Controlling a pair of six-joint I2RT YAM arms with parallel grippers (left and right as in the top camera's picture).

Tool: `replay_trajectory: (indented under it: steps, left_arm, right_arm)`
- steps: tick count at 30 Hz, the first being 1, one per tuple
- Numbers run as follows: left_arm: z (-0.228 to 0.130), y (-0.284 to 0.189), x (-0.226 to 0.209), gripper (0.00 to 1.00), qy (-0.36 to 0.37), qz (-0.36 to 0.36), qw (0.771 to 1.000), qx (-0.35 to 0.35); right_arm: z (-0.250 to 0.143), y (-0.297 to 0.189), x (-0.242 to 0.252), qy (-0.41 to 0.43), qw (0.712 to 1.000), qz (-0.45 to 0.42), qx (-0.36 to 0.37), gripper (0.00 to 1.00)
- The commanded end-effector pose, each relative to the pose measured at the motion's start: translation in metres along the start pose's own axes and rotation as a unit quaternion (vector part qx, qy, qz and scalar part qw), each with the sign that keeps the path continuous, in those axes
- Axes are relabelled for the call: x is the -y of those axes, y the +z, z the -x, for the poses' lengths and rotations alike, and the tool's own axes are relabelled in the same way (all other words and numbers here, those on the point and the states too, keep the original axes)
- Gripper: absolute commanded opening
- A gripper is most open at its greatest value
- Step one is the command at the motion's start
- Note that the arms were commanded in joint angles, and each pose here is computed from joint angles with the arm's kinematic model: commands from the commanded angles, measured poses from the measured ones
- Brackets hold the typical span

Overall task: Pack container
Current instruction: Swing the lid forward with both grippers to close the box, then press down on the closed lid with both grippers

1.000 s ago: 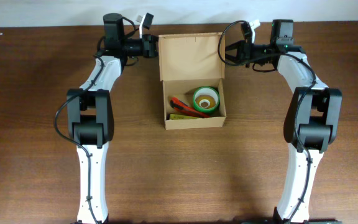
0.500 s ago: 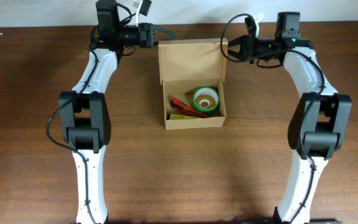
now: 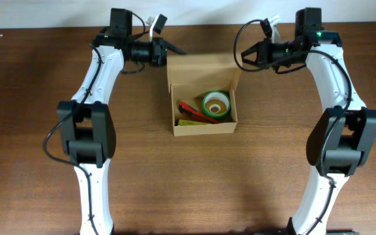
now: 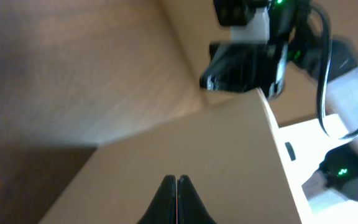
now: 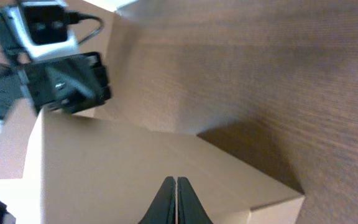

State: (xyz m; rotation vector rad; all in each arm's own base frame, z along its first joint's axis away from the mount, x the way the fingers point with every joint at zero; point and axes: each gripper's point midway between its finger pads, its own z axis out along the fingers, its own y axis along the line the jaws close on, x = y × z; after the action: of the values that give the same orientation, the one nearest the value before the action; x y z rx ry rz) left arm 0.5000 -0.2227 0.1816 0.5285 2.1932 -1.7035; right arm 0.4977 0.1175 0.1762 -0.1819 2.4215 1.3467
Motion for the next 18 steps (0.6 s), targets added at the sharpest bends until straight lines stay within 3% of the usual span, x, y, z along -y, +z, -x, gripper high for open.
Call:
replay_trajectory:
  steps: [1,9,18]
  left_arm:
    - [0.001,-0.010,0.028,0.02,0.160,0.048,0.986,-0.011]
    - [-0.015,-0.002,0.049,0.02,0.161,0.057,0.984,-0.043]
    - [-0.046,0.020,0.039,0.02,0.144,0.111,0.977,-0.111]
  right_arm:
    - [0.001,-0.004,-0.022,-0.057,0.998,-0.022,-0.001,0.04]
    - [-0.017,0.004,-0.043,-0.096,0.991,-0.087,-0.035,0.04]
    - [-0.039,-0.030,-0.057,-0.126,0.970,-0.199,-0.061,0.04]
